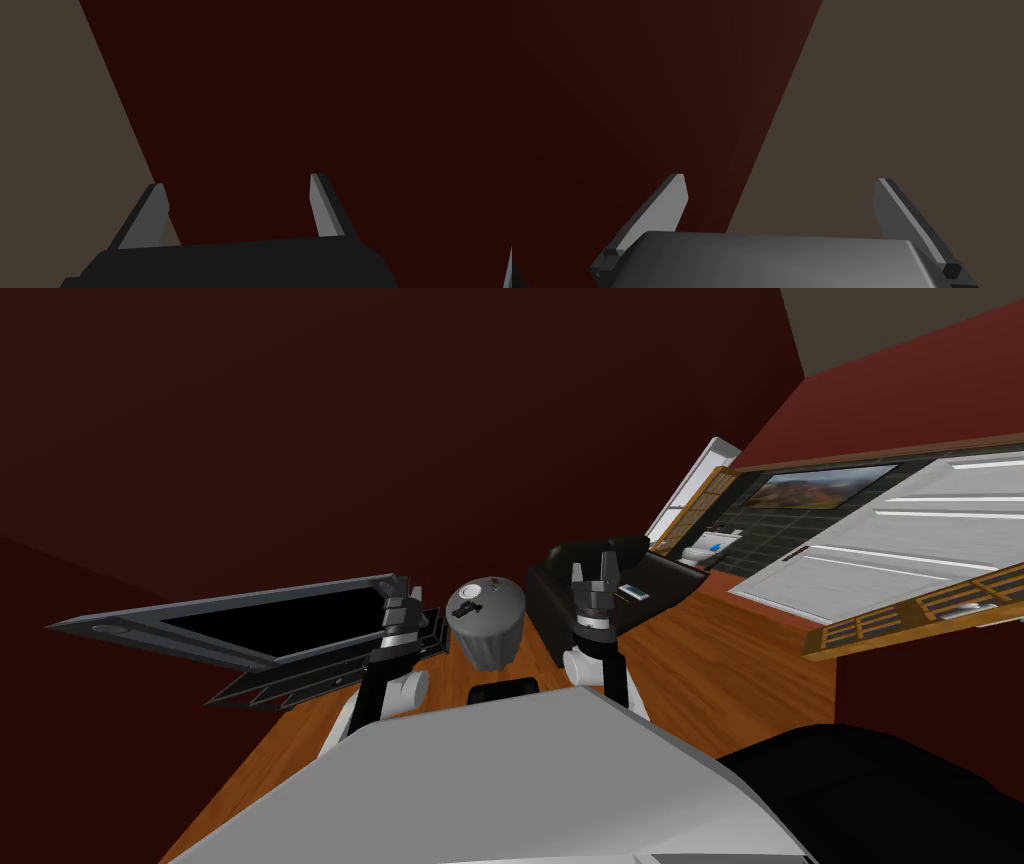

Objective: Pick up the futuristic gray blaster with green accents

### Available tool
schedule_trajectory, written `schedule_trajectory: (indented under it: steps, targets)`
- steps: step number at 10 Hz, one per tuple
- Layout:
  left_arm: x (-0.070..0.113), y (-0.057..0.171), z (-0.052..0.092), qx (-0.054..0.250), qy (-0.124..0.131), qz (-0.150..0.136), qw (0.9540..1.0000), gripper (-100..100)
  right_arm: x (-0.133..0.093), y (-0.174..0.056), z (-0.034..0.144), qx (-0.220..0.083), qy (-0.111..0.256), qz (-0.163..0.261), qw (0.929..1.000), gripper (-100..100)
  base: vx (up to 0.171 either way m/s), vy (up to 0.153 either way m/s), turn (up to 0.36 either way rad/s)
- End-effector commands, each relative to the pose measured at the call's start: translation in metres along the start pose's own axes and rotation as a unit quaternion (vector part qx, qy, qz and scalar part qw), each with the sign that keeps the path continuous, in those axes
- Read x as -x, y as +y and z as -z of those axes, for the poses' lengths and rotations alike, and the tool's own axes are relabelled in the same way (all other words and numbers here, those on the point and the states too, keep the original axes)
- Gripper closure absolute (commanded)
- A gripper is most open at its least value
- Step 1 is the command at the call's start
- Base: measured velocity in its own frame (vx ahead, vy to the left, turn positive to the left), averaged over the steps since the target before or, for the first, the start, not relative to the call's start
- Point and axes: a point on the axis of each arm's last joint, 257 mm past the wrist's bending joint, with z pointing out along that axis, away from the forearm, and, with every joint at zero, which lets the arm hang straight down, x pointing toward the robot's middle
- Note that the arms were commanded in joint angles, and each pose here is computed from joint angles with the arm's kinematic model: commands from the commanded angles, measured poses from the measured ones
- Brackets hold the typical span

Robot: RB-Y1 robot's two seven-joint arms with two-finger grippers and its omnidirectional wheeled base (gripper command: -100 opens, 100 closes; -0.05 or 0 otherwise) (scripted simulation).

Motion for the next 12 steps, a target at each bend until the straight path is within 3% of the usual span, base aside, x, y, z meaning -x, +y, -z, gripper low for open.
schedule_trajectory:
  steps: [1, 6, 9, 10, 12]
  targets:
    - [-0.003, 0.014, -0.002, 0.017, 0.016, 0.002, 0.9997, -100, 0.000, 0.000, 0.000, 0.000, 0.000, 0.000, 1.0000, 0, -0.002, 0.011, -0.088]
    - [-0.004, 0.059, -0.007, 0.073, 0.035, 0.021, 0.9965, -100, 0.000, 0.000, 0.000, 0.000, 0.000, 0.000, 1.0000, 0, -0.002, 0.026, -0.085]
    - [-0.001, 0.095, -0.010, 0.120, 0.035, 0.043, 0.9912, -100, 0.000, 0.000, 0.000, 0.000, 0.000, 0.000, 1.0000, 0, -0.005, 0.032, -0.118]
    - [-0.001, 0.096, -0.010, 0.123, 0.035, 0.043, 0.9908, -100, 0.000, 0.000, 0.000, 0.000, 0.000, 0.000, 1.0000, 0, -0.005, 0.028, -0.044]
    - [0.002, 0.123, -0.011, 0.158, 0.031, 0.062, 0.9850, -100, 0.000, 0.000, 0.000, 0.000, 0.000, 0.000, 1.0000, 0, -0.008, 0.027, -0.098]
